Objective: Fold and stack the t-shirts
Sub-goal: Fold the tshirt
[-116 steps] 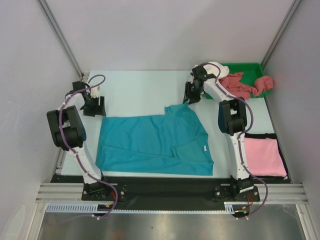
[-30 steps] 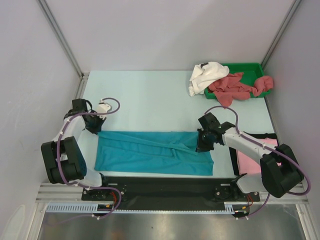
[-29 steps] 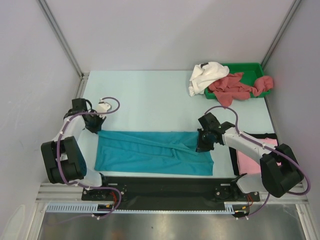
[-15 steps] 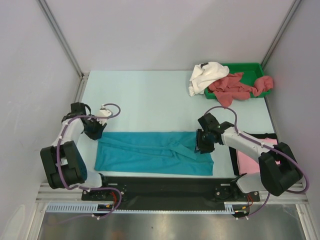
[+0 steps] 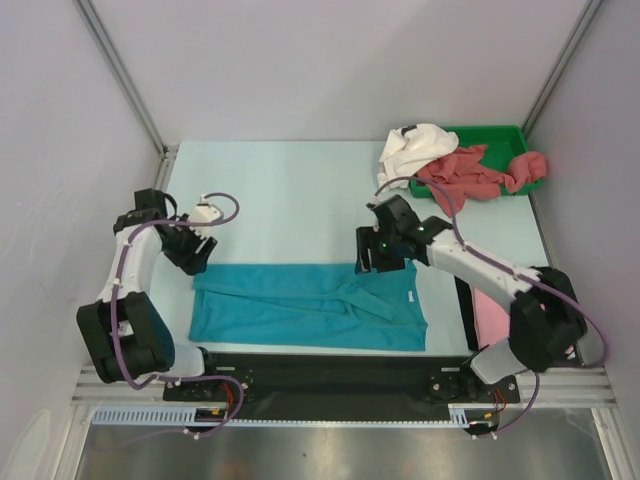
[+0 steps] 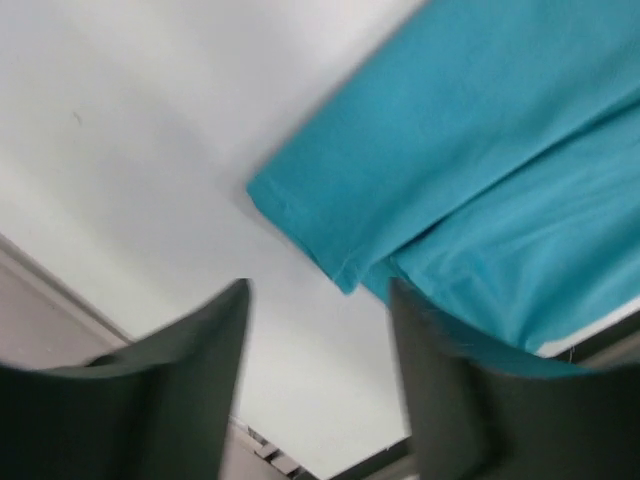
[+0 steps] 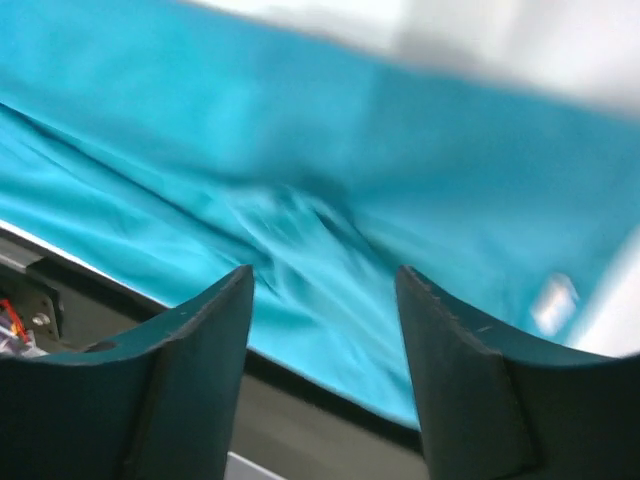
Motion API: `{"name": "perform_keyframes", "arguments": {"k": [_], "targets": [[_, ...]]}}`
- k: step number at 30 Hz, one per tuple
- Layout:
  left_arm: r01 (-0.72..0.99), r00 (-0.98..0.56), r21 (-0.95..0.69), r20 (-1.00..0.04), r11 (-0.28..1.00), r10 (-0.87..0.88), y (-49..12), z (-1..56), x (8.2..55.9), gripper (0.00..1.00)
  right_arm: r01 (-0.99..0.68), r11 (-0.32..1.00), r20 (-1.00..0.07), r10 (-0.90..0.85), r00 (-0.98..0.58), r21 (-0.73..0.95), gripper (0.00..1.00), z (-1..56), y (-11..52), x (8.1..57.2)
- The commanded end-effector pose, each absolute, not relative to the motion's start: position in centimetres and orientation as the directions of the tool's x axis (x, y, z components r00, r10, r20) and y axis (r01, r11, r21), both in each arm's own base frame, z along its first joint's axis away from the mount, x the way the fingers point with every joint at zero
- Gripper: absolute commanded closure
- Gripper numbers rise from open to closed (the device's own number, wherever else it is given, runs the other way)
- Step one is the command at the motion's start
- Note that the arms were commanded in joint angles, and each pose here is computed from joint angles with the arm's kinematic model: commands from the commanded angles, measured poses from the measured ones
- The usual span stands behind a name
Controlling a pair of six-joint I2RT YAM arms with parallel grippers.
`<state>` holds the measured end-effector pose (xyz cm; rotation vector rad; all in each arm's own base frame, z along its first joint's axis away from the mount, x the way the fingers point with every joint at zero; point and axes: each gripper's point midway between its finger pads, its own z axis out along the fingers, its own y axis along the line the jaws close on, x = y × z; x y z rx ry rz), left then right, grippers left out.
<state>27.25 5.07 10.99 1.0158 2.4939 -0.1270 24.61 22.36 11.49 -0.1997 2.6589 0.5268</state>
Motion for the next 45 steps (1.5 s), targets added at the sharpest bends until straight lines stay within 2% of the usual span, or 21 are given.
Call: {"name": "perform_keyframes", "arguments": {"k": [1, 3, 9, 10, 13, 14, 17, 22, 25, 28, 31, 32, 35, 36, 40, 42, 43, 44, 45], "targets": [[0.613, -0.664, 0.051, -0.508, 0.788, 0.549, 3.0, 10.8, 29.3, 0.3, -0.371, 0.851, -0.442, -0.189, -0.877, 0.372, 0.34, 10.4, 26.2, 26.6], [0.606, -0.668, 0.012, -0.535, 0.795, 0.517, 1.5, 11.0, 29.4, 0.22, -0.403, 0.826, -0.411, -0.234, -0.881, 0.394, 0.32, 9.1, 27.5, 26.6], [0.605, -0.668, -0.001, -0.545, 0.796, 0.507, 0.4, 11.2, 29.1, 0.2, -0.442, 0.779, -0.374, -0.287, -0.882, 0.445, 0.36, 7.1, 29.6, 25.7], [0.601, -0.669, 0.005, -0.544, 0.799, 0.506, 0.5, 11.1, 29.2, 0.2, -0.441, 0.774, -0.368, -0.288, -0.884, 0.454, 0.39, 6.9, 29.9, 25.7], [0.6, -0.672, 0.005, -0.539, 0.8, 0.508, 0.6, 10.9, 29.2, 0.2, -0.441, 0.76, -0.347, -0.298, -0.889, 0.477, 0.58, 6.2, 30.6, 24.9], [0.604, -0.669, 0.007, -0.539, 0.797, 0.511, 0.5, 11.0, 29.2, 0.2, -0.445, 0.759, -0.351, -0.3, -0.887, 0.476, 0.71, 6.3, 30.7, 24.9], [0.603, -0.671, 0.011, -0.534, 0.797, 0.515, 0.7, 10.8, 29.2, 0.2, -0.447, 0.757, -0.352, -0.301, -0.886, 0.477, 0.88, 6.7, 30.9, 24.1], [0.604, -0.674, 0.009, -0.526, 0.797, 0.518, 0.8, 10.3, 29.2, 0.2, -0.442, 0.779, -0.323, -0.32, -0.89, 0.445, 0.92, 7.0, 30.2, 21.8], [0.605, -0.676, 0.012, -0.521, 0.796, 0.521, 0.8, 10.1, 29.3, 0.2, -0.434, 0.79, -0.291, -0.333, -0.897, 0.432, 0.91, 7.2, 29.8, 19.9], [0.601, -0.68, 0.021, -0.511, 0.799, 0.525, 1.2, 9.9, 29.4, 0.2, -0.407, 0.8, -0.229, -0.338, -0.913, 0.442, 0.79, 6.9, 29.3, 18.0], [0.605, -0.678, 0.024, -0.509, 0.796, 0.53, 1.2, 9.9, 29.5, 0.2, -0.44, 0.779, -0.205, -0.389, -0.898, 0.447, 0.62, 6.9, 29.7, 15.8], [0.605, -0.681, 0.019, -0.505, 0.796, 0.53, 1.2, 9.7, 29.5, 0.2, -0.465, 0.762, -0.212, -0.414, -0.885, 0.452, 0.57, 7.4, 30.3, 15.2], [0.602, -0.681, 0.009, -0.517, 0.799, 0.519, 1.0, 10.1, 30.0, 0.2, -0.541, 0.719, -0.244, -0.484, -0.84, 0.435, 0.5, 8.6, 31.0, 14.3], [0.606, -0.678, -0.004, -0.526, 0.795, 0.514, 0.6, 10.3, 30.1, 0.2, -0.555, 0.712, -0.239, -0.503, -0.83, 0.43, 0.49, 8.8, 30.8, 14.0], [0.638, -0.652, -0.032, -0.554, 0.769, 0.517, -1.6, 11.5, 30.4, 0.24, -0.59, 0.7, -0.355, -0.475, -0.805, 0.402, 0.47, 11.6, 29.6, 15.0], [0.682, -0.616, -0.036, -0.567, 0.731, 0.547, -3.9, 11.9, 30.3, 0.26, -0.495, 0.756, -0.372, -0.351, -0.859, 0.428, 0.64, 11.5, 27.6, 17.5], [0.699, -0.6, -0.033, -0.57, 0.714, 0.561, -4.7, 12.1, 30.3, 0.25, -0.423, 0.783, -0.366, -0.268, -0.891, 0.457, 0.89, 11.7, 26.8, 18.4], [0.729, -0.573, -0.033, -0.575, 0.684, 0.584, -6.3, 12.3, 30.2, 0.25, -0.377, 0.8, -0.357, -0.22, -0.908, 0.466, 0.99, 11.2, 26.2, 19.1], [0.736, -0.56, -0.026, -0.584, 0.676, 0.587, -6.9, 12.5, 30.5, 0.25, -0.336, 0.821, -0.345, -0.182, -0.921, 0.462, 1.0, 10.0, 25.2, 19.7]]}}
